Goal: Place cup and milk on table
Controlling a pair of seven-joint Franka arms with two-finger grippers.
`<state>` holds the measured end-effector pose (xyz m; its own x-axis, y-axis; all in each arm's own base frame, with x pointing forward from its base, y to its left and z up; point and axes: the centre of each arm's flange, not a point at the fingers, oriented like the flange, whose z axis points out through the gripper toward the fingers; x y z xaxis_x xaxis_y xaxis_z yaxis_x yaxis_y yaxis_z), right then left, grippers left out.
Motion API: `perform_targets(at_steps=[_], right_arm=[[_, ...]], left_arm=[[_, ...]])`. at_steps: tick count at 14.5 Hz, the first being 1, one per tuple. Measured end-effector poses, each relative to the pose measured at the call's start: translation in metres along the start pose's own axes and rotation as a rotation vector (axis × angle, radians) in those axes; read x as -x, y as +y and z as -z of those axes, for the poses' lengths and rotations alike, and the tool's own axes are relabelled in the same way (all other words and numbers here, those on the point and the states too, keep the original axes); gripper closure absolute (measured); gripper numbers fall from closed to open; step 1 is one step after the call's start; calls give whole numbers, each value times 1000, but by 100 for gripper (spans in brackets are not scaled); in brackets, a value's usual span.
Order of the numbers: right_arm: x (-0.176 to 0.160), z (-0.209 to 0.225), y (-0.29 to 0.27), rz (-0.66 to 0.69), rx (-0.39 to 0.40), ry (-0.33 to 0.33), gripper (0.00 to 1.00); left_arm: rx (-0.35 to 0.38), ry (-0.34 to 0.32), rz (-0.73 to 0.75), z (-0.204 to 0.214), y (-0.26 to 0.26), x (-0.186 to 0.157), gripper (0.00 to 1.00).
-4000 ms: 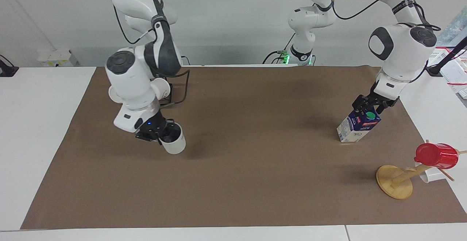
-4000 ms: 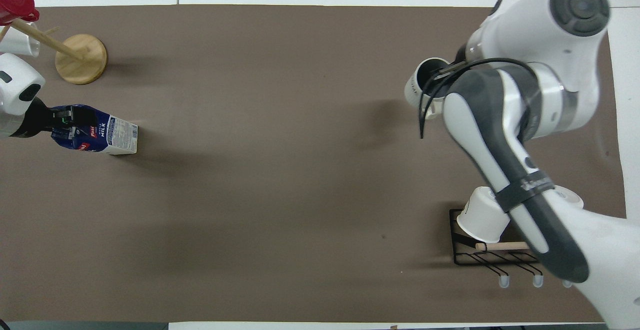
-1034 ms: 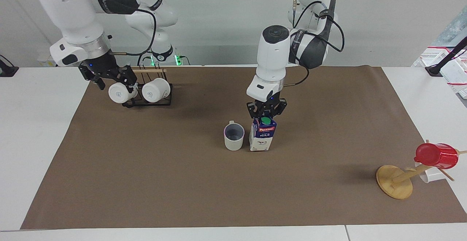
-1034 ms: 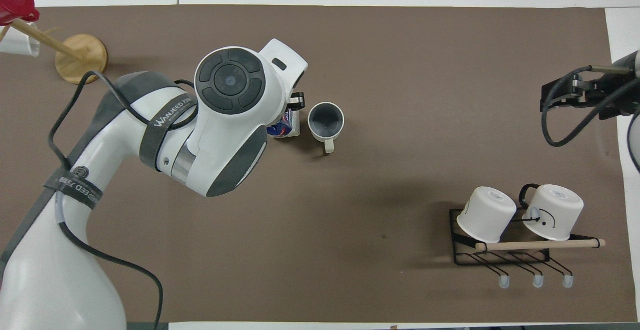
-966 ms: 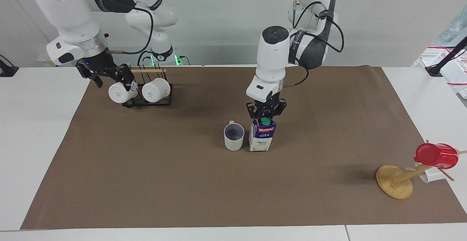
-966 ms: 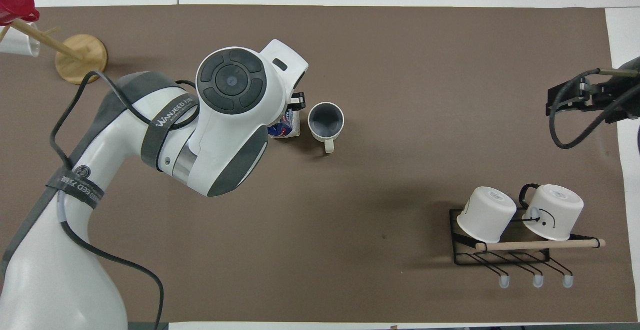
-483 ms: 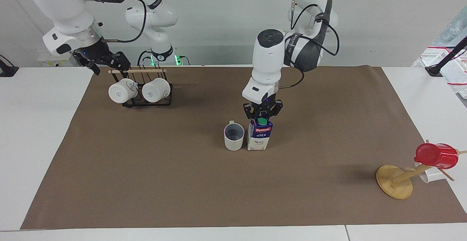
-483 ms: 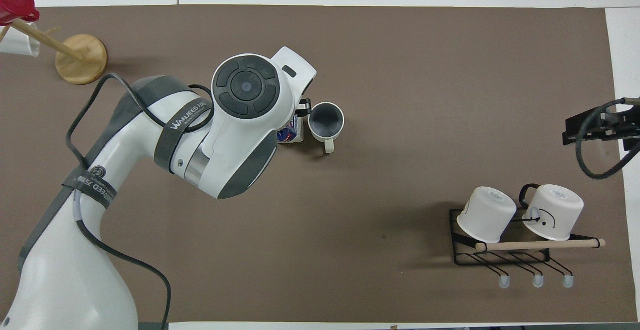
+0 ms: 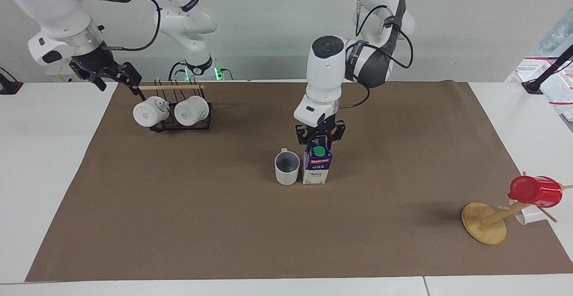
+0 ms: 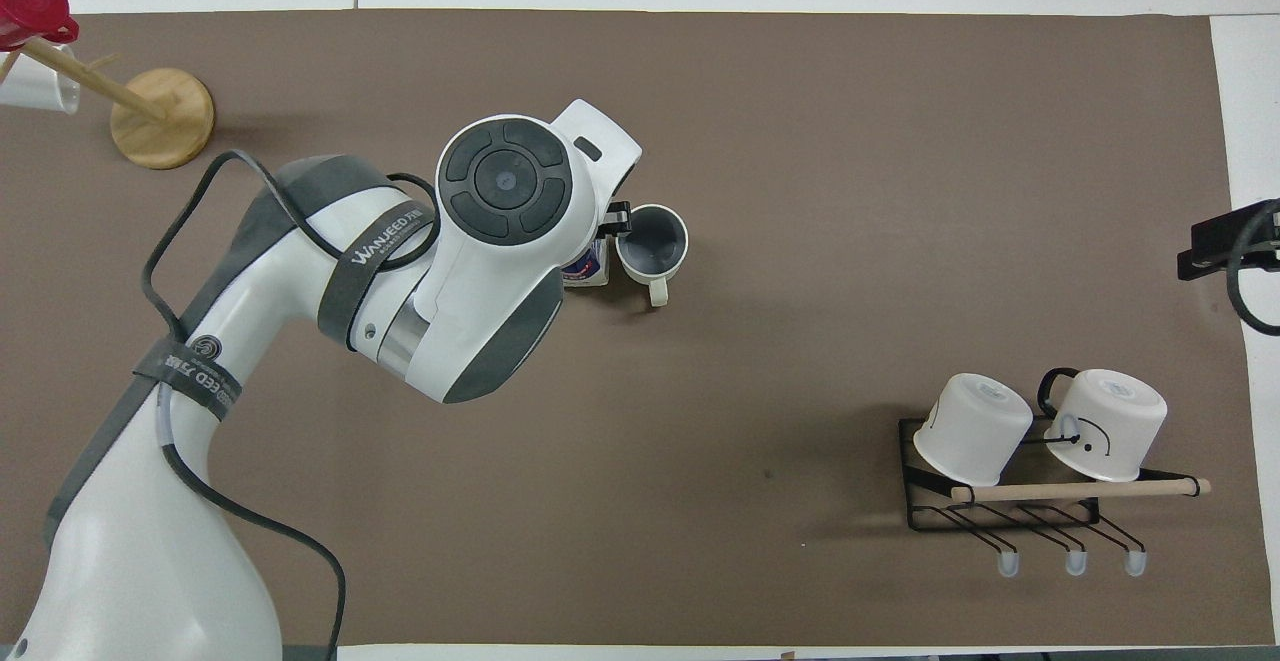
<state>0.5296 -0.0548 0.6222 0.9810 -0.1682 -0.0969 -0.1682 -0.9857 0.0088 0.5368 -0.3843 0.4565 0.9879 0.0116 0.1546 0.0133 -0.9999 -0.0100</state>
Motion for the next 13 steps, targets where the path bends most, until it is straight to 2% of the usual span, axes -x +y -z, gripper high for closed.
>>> perform_targets(at_steps=[1,2,5,7,10,13], right_arm=[[0,0,-2,4,0,-2,0],[0,0,-5,9,1,-4,0],[-1,-2,-11,19,3,-6,0],[-1,-2,-11,19,3,-6,0],[-1,-1,-11,20,3,-6,0],[-1,-1,-10,18,3,-6,0]], left_arm=[[2,3,0,2,1,0,8],[6,9,3,6,0,-1,0],[17,37,20,36,-11,-4,0],[7,42,53,65,-36,-9,0],[-28,32,62,102,-105,-22,0],[-35,-1,49,111,-174,-35,0]])
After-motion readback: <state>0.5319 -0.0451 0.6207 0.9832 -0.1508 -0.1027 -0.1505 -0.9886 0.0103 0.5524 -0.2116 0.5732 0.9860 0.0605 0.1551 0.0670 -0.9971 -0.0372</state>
